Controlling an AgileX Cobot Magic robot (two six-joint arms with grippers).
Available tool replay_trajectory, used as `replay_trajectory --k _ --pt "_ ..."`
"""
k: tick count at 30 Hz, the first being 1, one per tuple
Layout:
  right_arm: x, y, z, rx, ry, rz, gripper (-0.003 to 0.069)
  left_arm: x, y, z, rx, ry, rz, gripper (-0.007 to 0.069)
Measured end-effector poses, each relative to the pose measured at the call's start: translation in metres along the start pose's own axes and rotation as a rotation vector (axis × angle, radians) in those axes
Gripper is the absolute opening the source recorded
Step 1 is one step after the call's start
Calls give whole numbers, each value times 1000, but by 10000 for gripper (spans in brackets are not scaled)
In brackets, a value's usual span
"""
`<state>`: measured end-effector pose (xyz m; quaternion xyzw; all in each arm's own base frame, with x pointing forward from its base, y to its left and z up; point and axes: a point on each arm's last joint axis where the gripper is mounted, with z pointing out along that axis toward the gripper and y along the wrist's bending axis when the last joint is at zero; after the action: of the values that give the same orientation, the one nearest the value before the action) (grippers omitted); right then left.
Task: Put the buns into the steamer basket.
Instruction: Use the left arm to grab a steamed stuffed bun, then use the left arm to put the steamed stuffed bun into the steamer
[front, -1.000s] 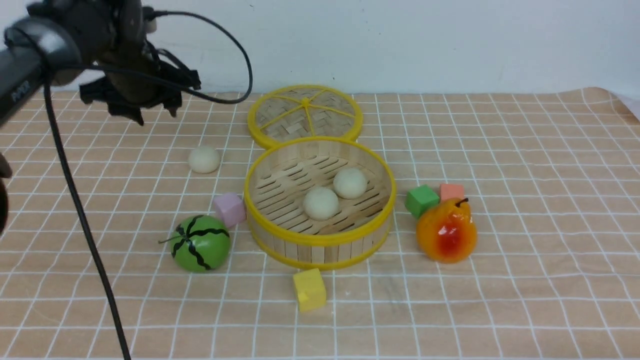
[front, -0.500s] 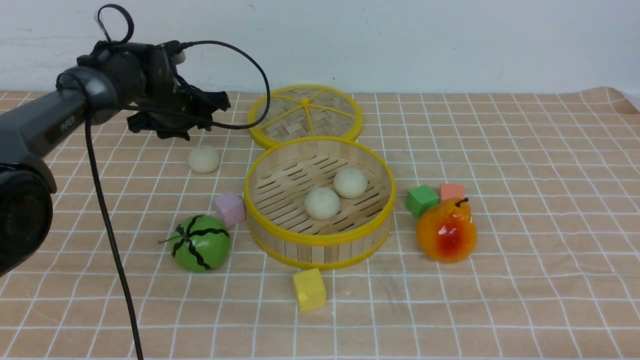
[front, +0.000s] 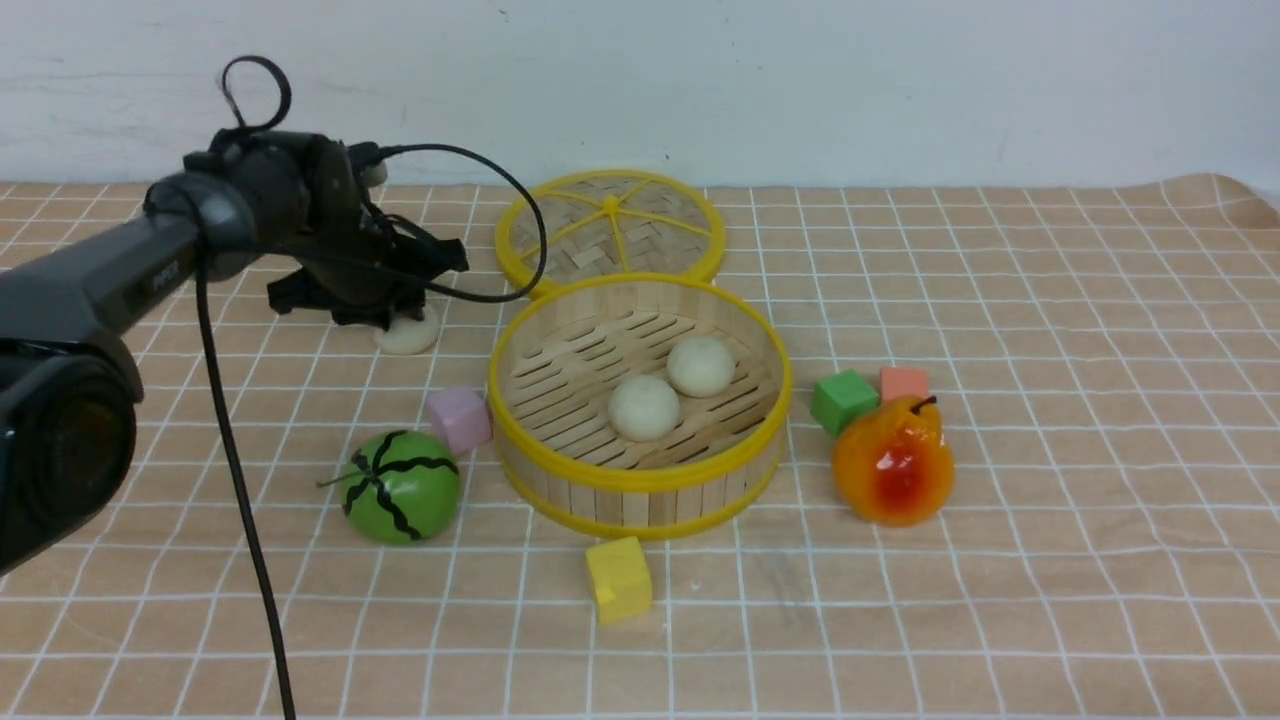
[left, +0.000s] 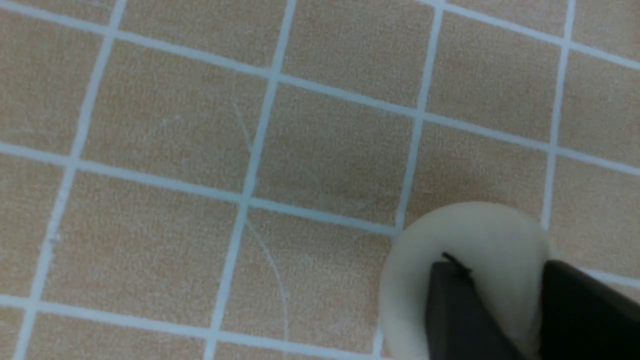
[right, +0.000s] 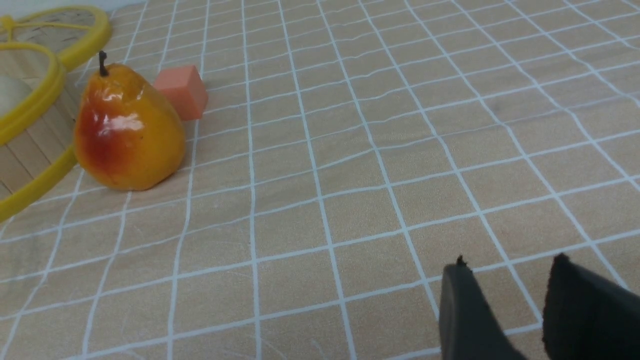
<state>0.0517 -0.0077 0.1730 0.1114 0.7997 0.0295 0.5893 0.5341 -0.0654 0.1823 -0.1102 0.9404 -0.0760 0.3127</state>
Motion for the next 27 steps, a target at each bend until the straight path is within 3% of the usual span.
replay_trajectory --k 2,4,10,15,22,23,27 --pt "0 0 0 0 0 0 241 -7 -4 -16 8 15 14 27" --pt "0 0 0 0 0 0 241 -14 -10 -36 35 20 27 -6" --pt "0 0 0 0 0 0 241 -18 -60 -109 230 60 138 -6" --pt "0 0 0 0 0 0 241 18 -110 -104 319 179 260 -6" --pt "0 0 0 0 0 0 241 48 -121 -59 239 248 300 13" --pt "0 0 0 0 0 0 241 52 -118 -47 188 254 286 36" --pt "0 0 0 0 0 0 241 51 -114 -42 138 231 261 99"
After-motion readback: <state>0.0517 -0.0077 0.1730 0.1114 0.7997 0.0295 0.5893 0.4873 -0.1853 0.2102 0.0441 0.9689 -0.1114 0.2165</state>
